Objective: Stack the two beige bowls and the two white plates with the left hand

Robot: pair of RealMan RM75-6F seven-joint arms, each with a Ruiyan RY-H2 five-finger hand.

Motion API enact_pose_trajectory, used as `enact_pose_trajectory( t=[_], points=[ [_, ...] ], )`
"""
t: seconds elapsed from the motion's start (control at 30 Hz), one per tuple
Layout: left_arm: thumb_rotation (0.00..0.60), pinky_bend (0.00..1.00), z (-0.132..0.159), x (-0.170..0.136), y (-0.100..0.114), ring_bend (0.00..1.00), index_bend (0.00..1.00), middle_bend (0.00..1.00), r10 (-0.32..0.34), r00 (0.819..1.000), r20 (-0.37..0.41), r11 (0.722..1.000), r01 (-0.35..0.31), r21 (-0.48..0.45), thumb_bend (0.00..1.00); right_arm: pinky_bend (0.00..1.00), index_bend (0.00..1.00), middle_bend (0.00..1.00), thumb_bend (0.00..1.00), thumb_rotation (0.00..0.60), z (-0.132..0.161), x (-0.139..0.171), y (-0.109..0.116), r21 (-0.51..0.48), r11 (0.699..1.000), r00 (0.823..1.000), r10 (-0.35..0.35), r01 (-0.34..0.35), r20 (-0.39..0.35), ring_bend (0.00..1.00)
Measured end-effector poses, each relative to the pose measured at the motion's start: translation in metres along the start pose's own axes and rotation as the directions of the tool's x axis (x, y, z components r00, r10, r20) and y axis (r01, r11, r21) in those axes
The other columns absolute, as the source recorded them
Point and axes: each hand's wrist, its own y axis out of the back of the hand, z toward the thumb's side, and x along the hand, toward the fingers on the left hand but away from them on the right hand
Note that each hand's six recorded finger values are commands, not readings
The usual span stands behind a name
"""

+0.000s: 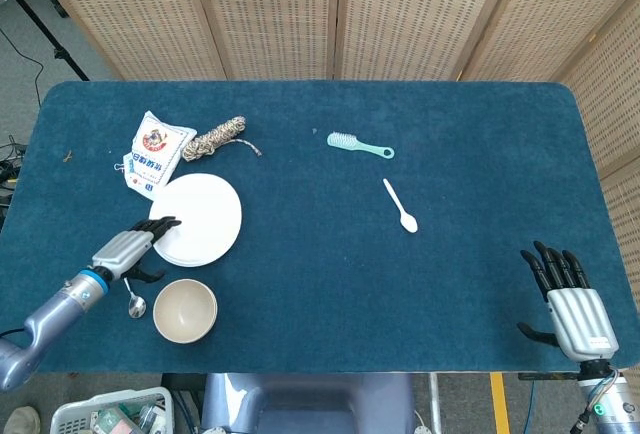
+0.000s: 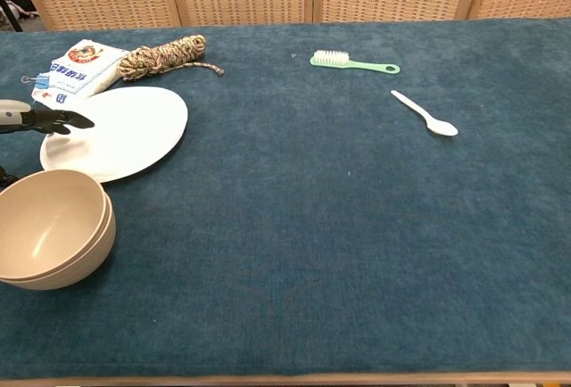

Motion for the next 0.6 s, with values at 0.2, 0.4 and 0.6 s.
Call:
enact_pose_trajectory(
  t=[0.2, 0.4, 0.6],
  points=[
    [0.6, 0.0, 0.0019, 0.0018, -0.0037, 0.0, 0.0, 0.0, -0.01, 1.0, 0.004, 0.999, 0.01, 0.044, 0.36, 0.0, 0.02, 0.0, 0.0, 0.6, -0.0007, 0.0, 0.0012, -0.003, 1.0, 1.0, -0.004, 0.004, 0.002, 0.0],
    [0.6, 0.0, 0.0069, -0.0026, -0.0076, 0.0, 0.0, 0.0, -0.025, 1.0, 0.008, 0.995, 0.025, 0.092, 0.36, 0.0, 0.02, 0.0, 0.0, 0.6, -0.0008, 0.0003, 0.0013, -0.004, 1.0, 1.0, -0.003, 0.003, 0.002, 0.0],
    [0.6, 0.0, 0.0053, -0.0077, -0.0083, 0.0, 0.0, 0.0, -0.043, 0.999, -0.016, 0.991, 0.045, 0.122, 0.36, 0.0, 0.02, 0.0, 0.0, 0.6, -0.0001, 0.0005, 0.0016, -0.003, 1.0, 1.0, -0.004, 0.004, 0.0, 0.0]
  ],
)
